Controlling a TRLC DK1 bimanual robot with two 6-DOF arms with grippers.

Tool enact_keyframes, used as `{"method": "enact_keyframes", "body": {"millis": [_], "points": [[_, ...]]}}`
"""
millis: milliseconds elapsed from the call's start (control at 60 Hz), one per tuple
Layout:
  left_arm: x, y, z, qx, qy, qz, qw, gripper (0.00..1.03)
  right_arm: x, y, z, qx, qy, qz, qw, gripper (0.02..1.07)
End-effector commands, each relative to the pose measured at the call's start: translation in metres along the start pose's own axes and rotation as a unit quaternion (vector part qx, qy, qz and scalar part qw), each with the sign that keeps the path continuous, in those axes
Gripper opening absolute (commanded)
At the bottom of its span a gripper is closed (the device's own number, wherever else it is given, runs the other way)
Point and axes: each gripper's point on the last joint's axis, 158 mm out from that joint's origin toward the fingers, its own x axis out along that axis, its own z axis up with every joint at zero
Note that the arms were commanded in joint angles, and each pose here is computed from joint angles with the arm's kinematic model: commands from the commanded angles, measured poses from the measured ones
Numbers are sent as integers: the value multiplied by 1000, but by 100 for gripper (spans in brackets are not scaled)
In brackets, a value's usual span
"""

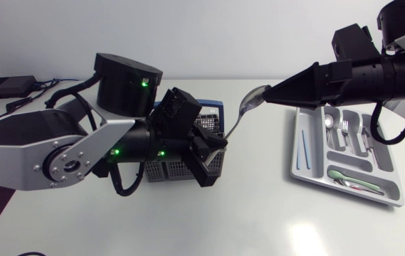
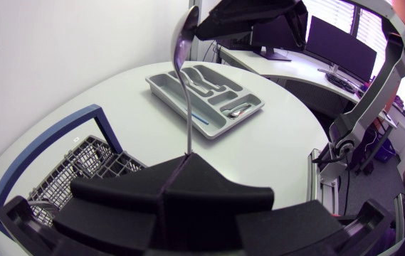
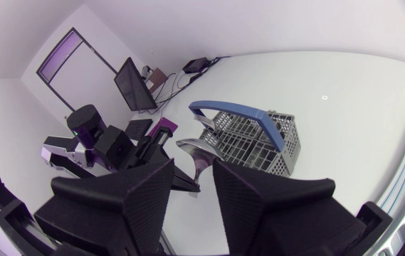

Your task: Unload the cutlery basket into the drawer organizer.

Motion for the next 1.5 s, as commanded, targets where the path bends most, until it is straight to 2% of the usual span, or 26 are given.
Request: {"method": "enact_keyframes", "body": {"millis": [0, 117, 333, 567, 750, 950, 1067, 1483], "points": [[-4, -4, 23, 2, -25, -8, 1000, 16, -4, 5, 5, -14, -10, 0, 1000, 46], [-5, 0, 23, -4, -26, -4, 1000, 16, -12, -3, 9, -14, -25, -17, 999, 49], [-8, 19, 34, -21, -40, 28, 999, 16, -27, -29, 17, -18, -74, -106, 991, 50], [-4, 35, 50, -37, -53, 75, 995, 16, -22, -32, 17, -13, -79, -139, 987, 50], [-2, 44, 62, -56, -63, 94, 992, 15, -4, -25, 22, -23, -82, -146, 986, 50], [0, 56, 70, -81, -69, 103, 989, 15, 33, -9, 21, -51, -76, -147, 985, 50], [0, 65, 75, -96, -72, 109, 987, 15, 49, -14, 22, -52, -68, -152, 985, 50], [1, 71, 78, -106, -74, 113, 985, 15, 52, -19, 57, -33, -107, -151, 982, 50]]}}
